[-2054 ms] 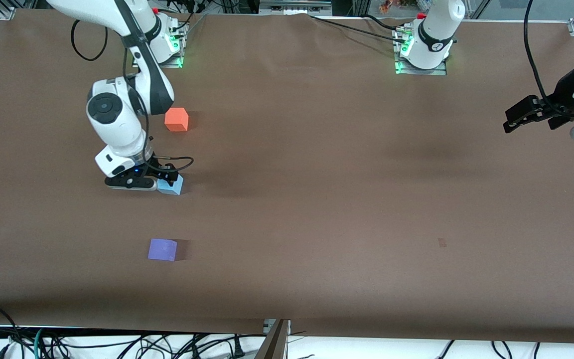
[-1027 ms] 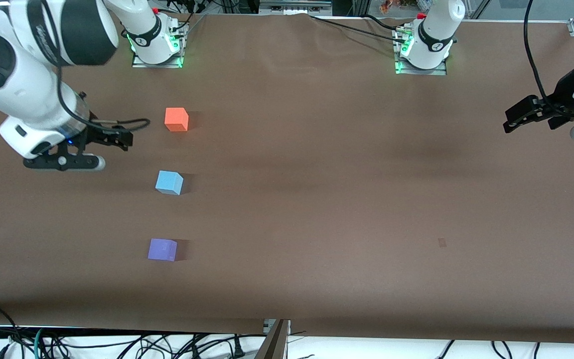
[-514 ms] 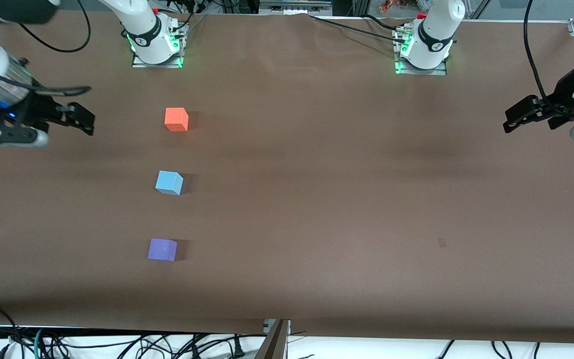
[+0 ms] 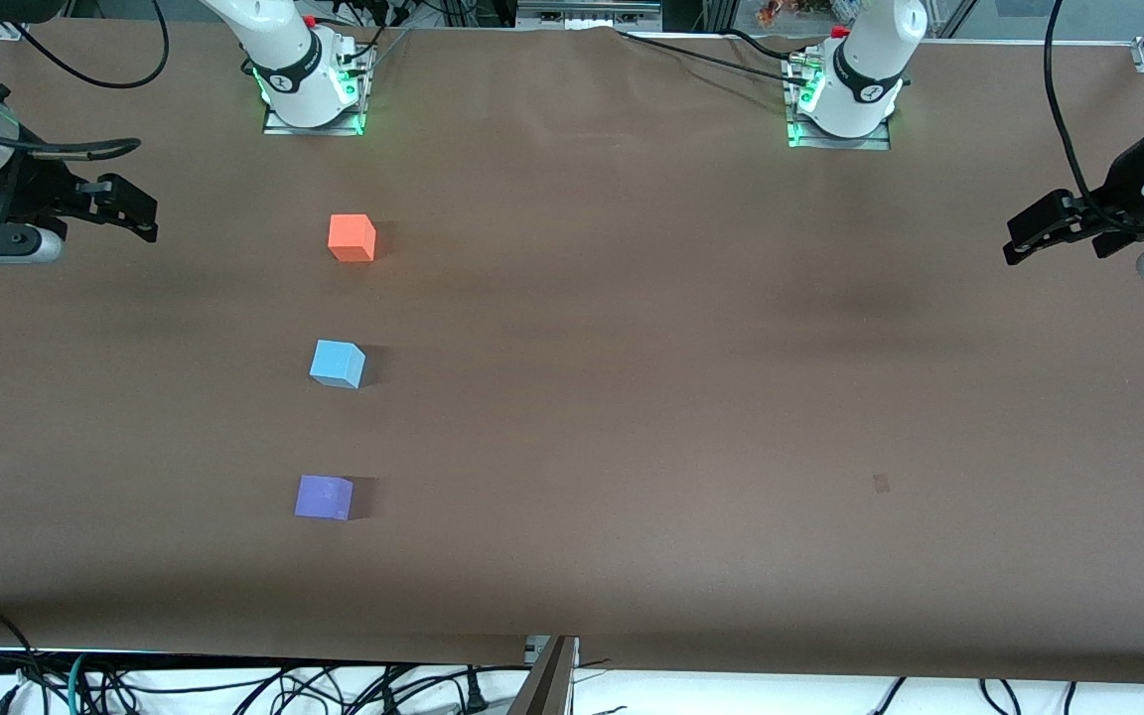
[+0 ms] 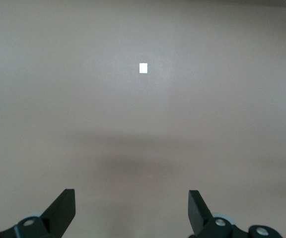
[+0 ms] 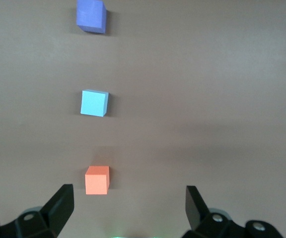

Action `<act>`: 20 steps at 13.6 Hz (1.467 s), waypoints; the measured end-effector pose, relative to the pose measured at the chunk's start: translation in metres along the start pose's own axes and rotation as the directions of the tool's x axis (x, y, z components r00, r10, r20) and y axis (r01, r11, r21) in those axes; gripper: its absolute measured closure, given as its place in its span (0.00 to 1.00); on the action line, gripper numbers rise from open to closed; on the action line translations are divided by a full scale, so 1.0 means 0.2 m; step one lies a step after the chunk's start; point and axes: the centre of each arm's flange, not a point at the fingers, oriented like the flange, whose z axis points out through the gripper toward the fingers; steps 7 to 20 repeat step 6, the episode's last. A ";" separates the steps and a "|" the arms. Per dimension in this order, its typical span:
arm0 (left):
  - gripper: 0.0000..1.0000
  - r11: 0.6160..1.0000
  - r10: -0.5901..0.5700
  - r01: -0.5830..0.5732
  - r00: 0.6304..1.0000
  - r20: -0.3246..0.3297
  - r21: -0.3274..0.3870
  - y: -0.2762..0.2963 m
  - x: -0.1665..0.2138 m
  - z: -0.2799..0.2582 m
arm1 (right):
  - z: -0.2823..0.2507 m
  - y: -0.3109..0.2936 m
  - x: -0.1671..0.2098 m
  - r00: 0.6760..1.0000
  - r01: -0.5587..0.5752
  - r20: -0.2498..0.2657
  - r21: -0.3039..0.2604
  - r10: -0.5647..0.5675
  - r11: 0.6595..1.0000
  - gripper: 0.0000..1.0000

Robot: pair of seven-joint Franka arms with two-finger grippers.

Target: Place blue block between orange and purple blocks

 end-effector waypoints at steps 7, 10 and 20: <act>0.00 1.000 -0.004 0.004 1.000 0.000 0.000 -0.01 0.00 0.00 | 0.01 0.00 -0.01 1.000 0.002 0.022 0.000 -0.002 1.000 0.00; 0.00 1.000 -0.004 0.004 1.000 0.000 0.000 -0.01 0.00 0.00 | 0.01 0.00 -0.01 1.000 0.002 0.022 0.000 -0.002 1.000 0.00; 0.00 1.000 -0.004 0.004 1.000 0.000 0.000 -0.01 0.00 0.00 | 0.01 0.00 -0.01 1.000 0.002 0.022 0.000 -0.002 1.000 0.00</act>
